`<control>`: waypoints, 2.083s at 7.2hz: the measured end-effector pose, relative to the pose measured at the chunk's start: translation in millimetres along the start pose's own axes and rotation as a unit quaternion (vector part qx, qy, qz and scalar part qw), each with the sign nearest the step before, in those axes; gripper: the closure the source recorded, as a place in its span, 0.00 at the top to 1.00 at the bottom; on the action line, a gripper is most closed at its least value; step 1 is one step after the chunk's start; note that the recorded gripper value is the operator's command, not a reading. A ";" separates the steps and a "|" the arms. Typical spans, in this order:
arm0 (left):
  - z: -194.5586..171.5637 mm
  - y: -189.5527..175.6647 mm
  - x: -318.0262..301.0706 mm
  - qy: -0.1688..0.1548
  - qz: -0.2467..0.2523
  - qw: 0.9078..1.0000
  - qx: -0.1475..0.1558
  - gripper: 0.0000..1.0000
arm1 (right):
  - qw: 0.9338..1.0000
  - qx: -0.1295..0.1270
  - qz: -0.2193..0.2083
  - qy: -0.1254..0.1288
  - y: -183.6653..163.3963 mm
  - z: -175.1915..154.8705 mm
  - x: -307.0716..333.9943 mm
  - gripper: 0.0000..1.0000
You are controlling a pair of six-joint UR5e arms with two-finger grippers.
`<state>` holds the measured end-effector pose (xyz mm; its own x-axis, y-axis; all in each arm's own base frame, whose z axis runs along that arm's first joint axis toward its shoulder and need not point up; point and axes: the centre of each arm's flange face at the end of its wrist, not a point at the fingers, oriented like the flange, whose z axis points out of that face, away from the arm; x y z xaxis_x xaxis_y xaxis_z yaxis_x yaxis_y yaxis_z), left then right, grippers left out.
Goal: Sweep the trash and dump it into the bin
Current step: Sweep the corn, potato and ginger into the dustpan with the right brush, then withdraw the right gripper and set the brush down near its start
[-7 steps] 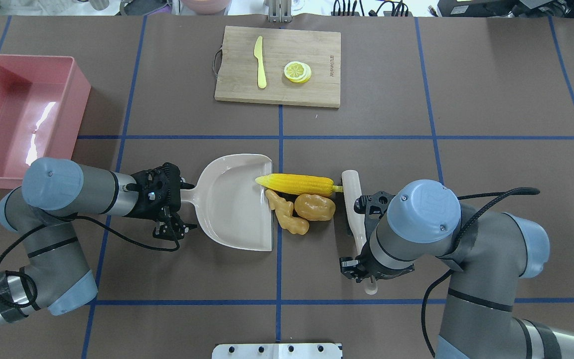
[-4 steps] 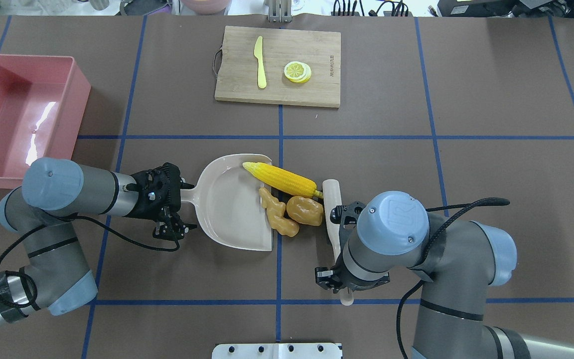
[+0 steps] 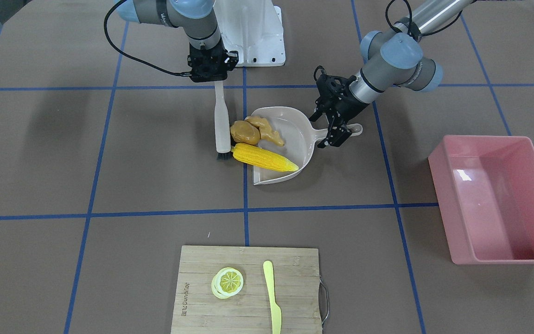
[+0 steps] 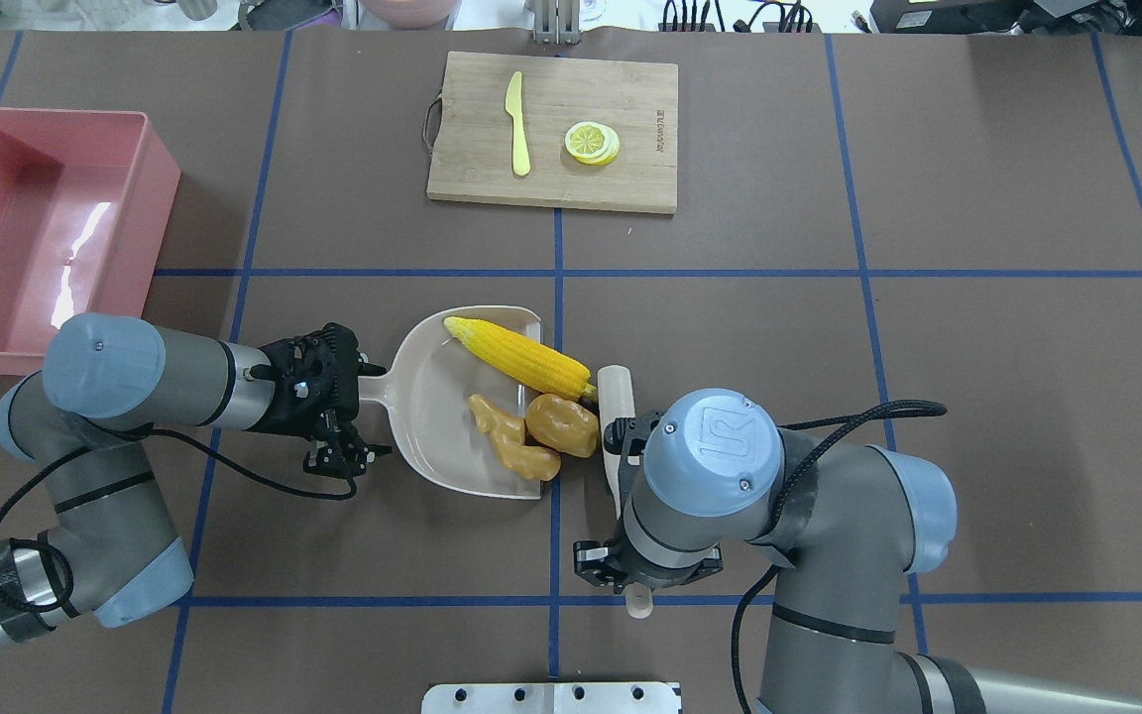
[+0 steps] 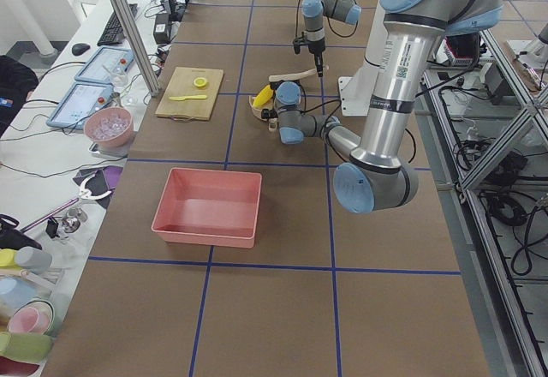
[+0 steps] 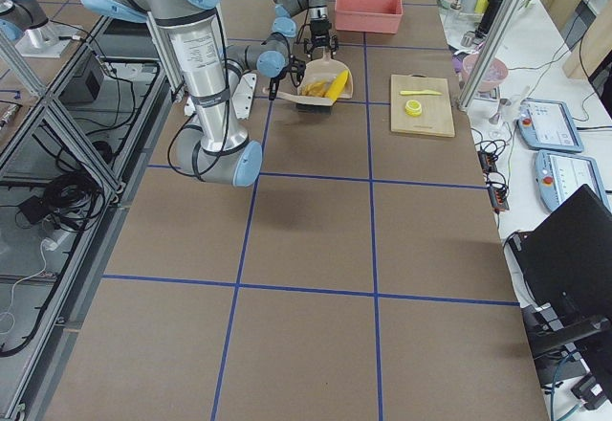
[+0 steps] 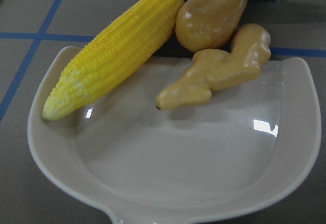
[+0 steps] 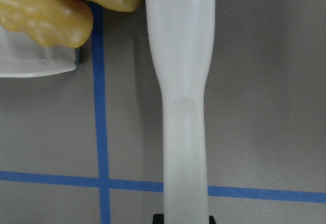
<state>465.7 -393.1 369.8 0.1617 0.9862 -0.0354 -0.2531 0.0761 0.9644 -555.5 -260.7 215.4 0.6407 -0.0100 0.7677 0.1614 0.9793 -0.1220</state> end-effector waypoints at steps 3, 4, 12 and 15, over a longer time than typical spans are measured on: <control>-0.6 1.6 0.3 0.000 0.000 1.000 -0.001 0.96 | 1.000 -0.001 0.001 -0.016 4.5 -8.8 -29.7 0.00; -0.7 2.2 0.3 0.000 0.000 1.000 -0.001 0.96 | 1.000 -0.001 0.001 -0.017 2.0 -7.5 -41.0 0.00; -1.1 2.4 0.7 0.000 0.001 1.000 0.000 0.86 | 1.000 -0.006 0.006 -0.015 7.4 -33.5 -72.1 0.00; -2.5 1.5 0.9 -0.001 0.001 1.000 0.002 0.65 | 1.000 -0.013 0.008 -0.012 15.8 -47.7 -67.7 0.00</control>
<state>463.1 -391.7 370.5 0.1630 0.9861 -0.0332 -0.2493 0.0737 0.9656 -560.6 -254.2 131.5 0.6253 0.0108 0.7803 0.1703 0.9739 -0.1500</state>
